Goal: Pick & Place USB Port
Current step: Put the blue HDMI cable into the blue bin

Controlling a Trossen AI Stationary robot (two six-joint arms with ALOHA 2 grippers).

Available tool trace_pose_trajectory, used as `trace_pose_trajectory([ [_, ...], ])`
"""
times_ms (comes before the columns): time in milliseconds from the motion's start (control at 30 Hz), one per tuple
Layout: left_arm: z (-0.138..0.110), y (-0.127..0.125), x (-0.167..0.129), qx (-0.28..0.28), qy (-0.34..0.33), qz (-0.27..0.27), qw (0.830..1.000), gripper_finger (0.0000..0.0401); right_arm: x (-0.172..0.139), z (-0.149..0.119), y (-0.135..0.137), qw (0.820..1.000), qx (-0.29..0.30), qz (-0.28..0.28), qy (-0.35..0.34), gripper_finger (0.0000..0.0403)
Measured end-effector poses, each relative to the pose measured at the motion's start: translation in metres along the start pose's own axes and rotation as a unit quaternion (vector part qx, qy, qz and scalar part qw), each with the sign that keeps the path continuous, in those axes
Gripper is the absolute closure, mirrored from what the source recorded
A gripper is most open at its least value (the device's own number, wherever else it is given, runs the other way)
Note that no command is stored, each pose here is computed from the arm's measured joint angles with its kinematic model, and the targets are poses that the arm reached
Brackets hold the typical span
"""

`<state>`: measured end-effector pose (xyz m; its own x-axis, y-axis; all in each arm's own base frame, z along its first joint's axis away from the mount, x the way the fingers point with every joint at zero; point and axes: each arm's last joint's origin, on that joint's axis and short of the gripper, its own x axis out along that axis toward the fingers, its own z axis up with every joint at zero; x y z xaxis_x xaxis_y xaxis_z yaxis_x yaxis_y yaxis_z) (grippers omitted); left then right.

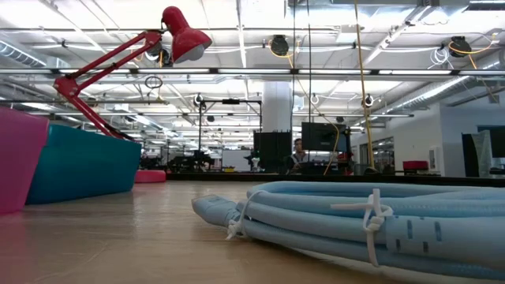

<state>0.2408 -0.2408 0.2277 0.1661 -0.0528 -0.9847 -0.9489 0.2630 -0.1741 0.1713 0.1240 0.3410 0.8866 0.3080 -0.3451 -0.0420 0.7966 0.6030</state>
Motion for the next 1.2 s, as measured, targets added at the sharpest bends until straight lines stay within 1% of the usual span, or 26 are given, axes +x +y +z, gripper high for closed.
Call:
trace_pose_trajectory([
  [100, 0.001, -0.001, 0.000, -0.003, 0.000, 0.000, 1.000, 0.0230, 0.000, 0.000, 0.000, 1.000, -0.002, 0.000, 0.000, 0.0231],
  [200, 0.002, -0.001, 0.000, 0.005, -0.002, 0.000, 1.000, 0.0204, 0.000, 0.000, 0.000, 1.000, -0.004, 0.000, 0.000, 0.0231],
  [300, 0.002, 0.000, -0.004, 0.039, 0.003, -0.006, 0.999, 0.0196, 0.000, 0.000, 0.000, 1.000, -0.003, 0.000, 0.000, 0.0231],
  [367, 0.004, 0.002, -0.015, 0.080, 0.023, -0.018, 0.996, 0.0197, 0.001, 0.000, 0.000, 1.000, 0.000, 0.001, 0.001, 0.0231],
  [433, 0.006, 0.005, -0.032, 0.108, 0.039, -0.044, 0.992, 0.0202, 0.002, -0.001, 0.001, 1.000, 0.000, 0.003, 0.006, 0.0231],
  [500, 0.010, 0.007, -0.052, 0.128, 0.033, -0.094, 0.987, 0.0208, 0.004, -0.002, 0.001, 1.000, 0.000, 0.008, 0.013, 0.0231],
  [533, 0.013, 0.008, -0.063, 0.134, 0.023, -0.129, 0.982, 0.0211, 0.005, -0.002, 0.002, 1.000, 0.003, 0.011, 0.012, 0.0231],
  [600, 0.021, 0.008, -0.088, 0.138, -0.014, -0.211, 0.968, 0.0214, 0.008, 0.000, 0.005, 1.000, 0.007, 0.024, 0.000, 0.0231],
  [667, 0.028, 0.008, -0.110, 0.141, -0.065, -0.290, 0.944, 0.0216, 0.010, 0.003, 0.009, 0.999, 0.004, 0.041, -0.019, 0.0231],
  [733, 0.036, 0.004, -0.130, 0.148, -0.119, -0.360, 0.913, 0.0217, 0.013, 0.007, 0.013, 0.997, -0.003, 0.060, -0.041, 0.0231],
  [833, 0.049, -0.003, -0.151, 0.183, -0.173, -0.422, 0.871, 0.0217, 0.018, 0.012, 0.017, 0.994, -0.008, 0.079, -0.072, 0.0231],
  [900, 0.058, -0.010, -0.160, 0.211, -0.200, -0.447, 0.846, 0.0217, 0.023, 0.016, 0.018, 0.992, -0.006, 0.087, -0.091, 0.0231],
  [933, 0.062, -0.014, -0.162, 0.227, -0.207, -0.454, 0.836, 0.0217, 0.025, 0.018, 0.019, 0.991, -0.003, 0.091, -0.102, 0.0231],
  [1000, 0.069, -0.019, -0.162, 0.262, -0.212, -0.457, 0.823, 0.0217, 0.029, 0.022, 0.019, 0.988, 0.004, 0.098, -0.119, 0.0231],
  [1100, 0.081, -0.023, -0.161, 0.305, -0.201, -0.450, 0.815, 0.0217, 0.036, 0.028, 0.019, 0.983, 0.014, 0.106, -0.149, 0.0231],
  [1200, 0.091, -0.025, -0.158, 0.338, -0.196, -0.439, 0.809, 0.0217, 0.041, 0.038, 0.020, 0.970, 0.030, 0.100, -0.219, 0.0231],
])
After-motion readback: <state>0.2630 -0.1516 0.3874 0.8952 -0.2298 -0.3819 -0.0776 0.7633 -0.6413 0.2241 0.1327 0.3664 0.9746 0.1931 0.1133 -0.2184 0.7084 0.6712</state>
